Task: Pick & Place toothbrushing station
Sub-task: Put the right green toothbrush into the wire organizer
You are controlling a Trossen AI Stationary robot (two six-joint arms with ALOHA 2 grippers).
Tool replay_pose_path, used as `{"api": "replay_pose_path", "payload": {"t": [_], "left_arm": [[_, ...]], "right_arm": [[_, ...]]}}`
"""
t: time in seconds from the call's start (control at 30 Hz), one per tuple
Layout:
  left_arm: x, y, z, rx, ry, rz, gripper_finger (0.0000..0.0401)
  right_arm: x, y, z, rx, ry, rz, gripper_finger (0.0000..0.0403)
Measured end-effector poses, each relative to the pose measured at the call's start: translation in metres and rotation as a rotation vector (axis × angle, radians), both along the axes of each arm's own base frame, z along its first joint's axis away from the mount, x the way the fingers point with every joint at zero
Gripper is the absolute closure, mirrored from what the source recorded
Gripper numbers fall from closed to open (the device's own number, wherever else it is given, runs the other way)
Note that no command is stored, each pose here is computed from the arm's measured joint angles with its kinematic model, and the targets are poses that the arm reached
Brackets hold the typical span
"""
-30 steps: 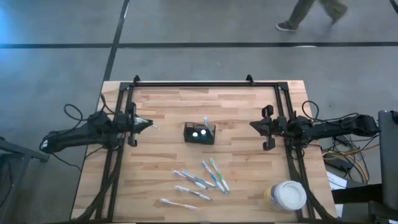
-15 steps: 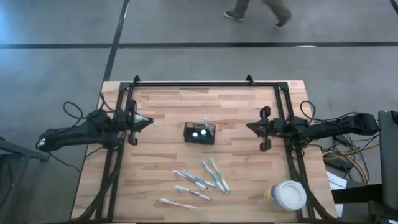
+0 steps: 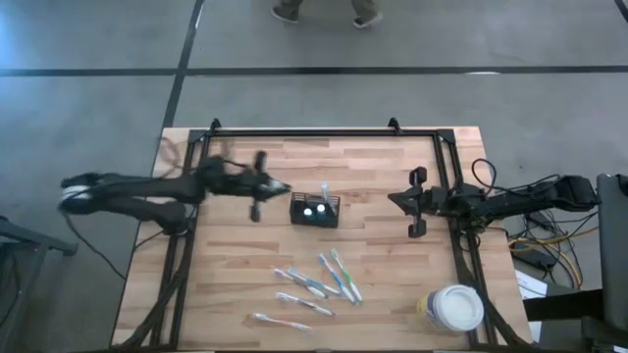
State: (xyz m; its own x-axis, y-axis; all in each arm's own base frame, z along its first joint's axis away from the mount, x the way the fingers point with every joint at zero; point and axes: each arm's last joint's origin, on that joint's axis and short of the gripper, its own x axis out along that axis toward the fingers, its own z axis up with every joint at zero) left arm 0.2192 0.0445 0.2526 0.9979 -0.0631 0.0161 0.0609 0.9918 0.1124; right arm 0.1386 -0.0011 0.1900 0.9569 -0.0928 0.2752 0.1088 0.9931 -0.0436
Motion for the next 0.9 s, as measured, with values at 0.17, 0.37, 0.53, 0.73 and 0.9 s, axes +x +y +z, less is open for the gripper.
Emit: {"api": "replay_pose_path", "payload": {"t": [0.17,0.37,0.53,0.73,0.9], "left_arm": [[0.023,0.015,-0.014,-0.043,-0.005,0.015,0.0379],[0.032,0.021,-0.026,-0.065,-0.003,-0.013,0.0379],[0.038,0.022,-0.043,-0.054,0.072,-0.012,0.0379],[0.044,0.025,-0.061,-0.025,0.137,-0.01,0.0379],[0.048,0.026,-0.073,-0.004,0.177,-0.011,0.0379]], "right_arm": [[0.0,0.0,0.0,-0.002,0.003,-0.001,0.0394],[0.0,0.0,0.0,0.002,0.005,0.0,0.0394],[0.001,0.0,-0.001,0.018,0.011,0.005,0.0394],[0.001,0.0,-0.001,0.034,0.009,0.01,0.0394],[0.002,0.0,-0.002,0.034,0.016,0.009,0.0394]]}}
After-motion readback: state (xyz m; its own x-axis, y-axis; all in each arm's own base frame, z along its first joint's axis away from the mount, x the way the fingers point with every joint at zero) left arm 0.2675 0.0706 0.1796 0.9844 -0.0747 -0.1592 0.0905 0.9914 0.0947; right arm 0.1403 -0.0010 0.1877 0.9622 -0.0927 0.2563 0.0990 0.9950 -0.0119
